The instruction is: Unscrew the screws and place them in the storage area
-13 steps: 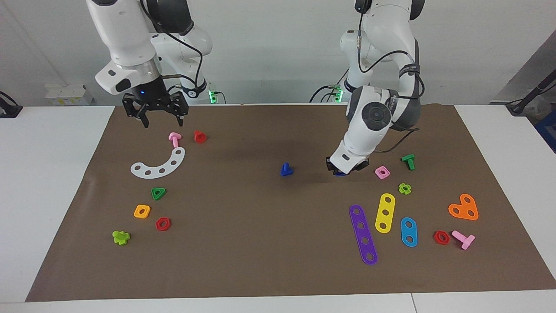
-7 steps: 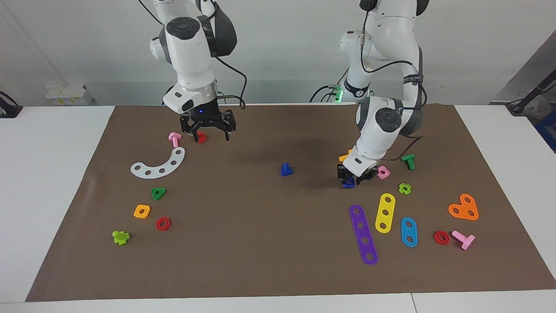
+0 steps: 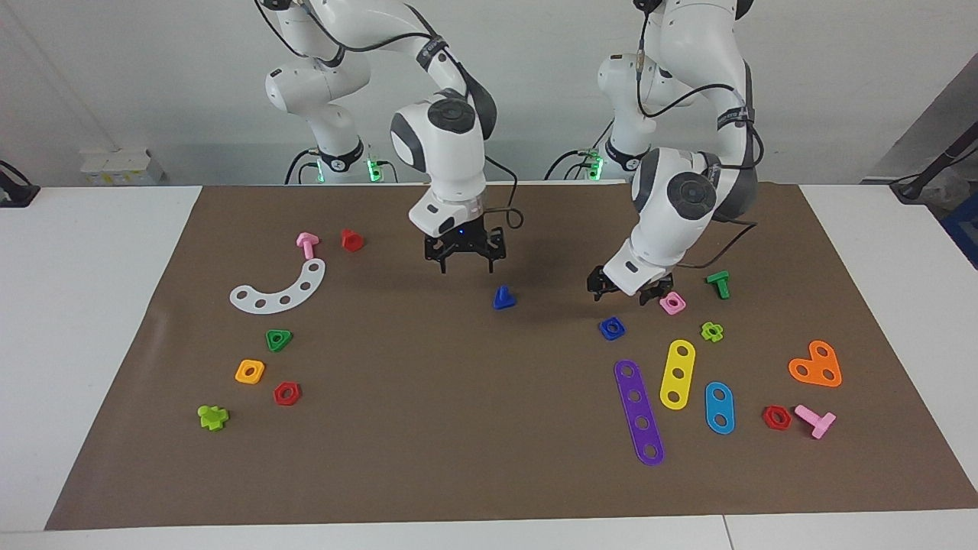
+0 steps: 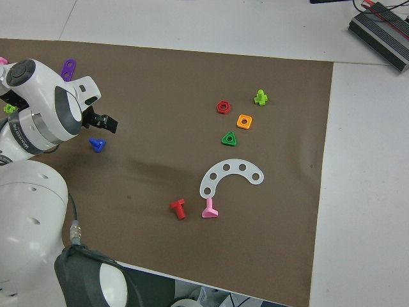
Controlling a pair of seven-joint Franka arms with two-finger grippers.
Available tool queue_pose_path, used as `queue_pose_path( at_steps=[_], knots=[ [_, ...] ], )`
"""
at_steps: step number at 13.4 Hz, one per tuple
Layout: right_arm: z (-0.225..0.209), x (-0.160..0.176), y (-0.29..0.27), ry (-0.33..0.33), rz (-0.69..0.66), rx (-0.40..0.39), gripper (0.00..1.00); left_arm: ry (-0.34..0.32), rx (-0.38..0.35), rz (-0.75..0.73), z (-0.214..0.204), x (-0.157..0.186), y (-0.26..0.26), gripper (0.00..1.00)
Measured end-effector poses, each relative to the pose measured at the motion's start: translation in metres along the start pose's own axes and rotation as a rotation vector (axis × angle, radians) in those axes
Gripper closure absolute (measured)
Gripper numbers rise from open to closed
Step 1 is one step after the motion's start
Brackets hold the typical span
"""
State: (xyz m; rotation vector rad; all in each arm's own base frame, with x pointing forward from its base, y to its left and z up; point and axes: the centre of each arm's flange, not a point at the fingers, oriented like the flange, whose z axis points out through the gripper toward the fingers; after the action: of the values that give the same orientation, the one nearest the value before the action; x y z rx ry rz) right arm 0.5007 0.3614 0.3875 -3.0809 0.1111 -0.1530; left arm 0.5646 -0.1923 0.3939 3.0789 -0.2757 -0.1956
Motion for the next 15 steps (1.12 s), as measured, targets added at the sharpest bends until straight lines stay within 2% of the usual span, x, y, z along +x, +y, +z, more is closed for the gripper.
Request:
queue_pose_path(
  at_steps=[5, 8, 9, 10, 12, 13, 14, 15],
  knots=[
    [0.051, -0.032, -0.047, -0.003, -0.014, 0.012, 0.01, -0.059, -0.007, -0.038, -0.053, -0.029, -0.042, 0.0],
    [0.067, -0.039, -0.055, 0.007, -0.042, -0.003, 0.04, -0.045, -0.027, -0.025, -0.083, -0.045, -0.099, 0.0],
    [0.068, -0.038, -0.054, 0.016, -0.052, -0.012, 0.12, -0.032, -0.034, -0.038, -0.093, -0.052, -0.121, 0.0],
    [0.068, -0.037, -0.053, 0.026, -0.065, -0.023, 0.12, -0.018, -0.038, -0.058, -0.102, -0.059, -0.139, 0.0],
    [0.069, -0.033, -0.049, 0.044, -0.082, -0.04, 0.22, 0.014, -0.041, -0.108, -0.12, -0.071, -0.157, 0.0],
    [0.069, -0.031, -0.048, 0.049, -0.083, -0.04, 0.23, 0.031, -0.035, -0.151, -0.129, -0.075, -0.158, 0.0],
    [0.07, -0.031, -0.048, 0.053, -0.085, -0.04, 0.23, 0.048, -0.012, -0.195, -0.139, -0.08, -0.157, 0.0],
    [0.071, -0.031, -0.048, 0.053, -0.086, -0.04, 0.33, 0.07, 0.025, -0.231, -0.151, -0.084, -0.156, 0.0]
  ],
)
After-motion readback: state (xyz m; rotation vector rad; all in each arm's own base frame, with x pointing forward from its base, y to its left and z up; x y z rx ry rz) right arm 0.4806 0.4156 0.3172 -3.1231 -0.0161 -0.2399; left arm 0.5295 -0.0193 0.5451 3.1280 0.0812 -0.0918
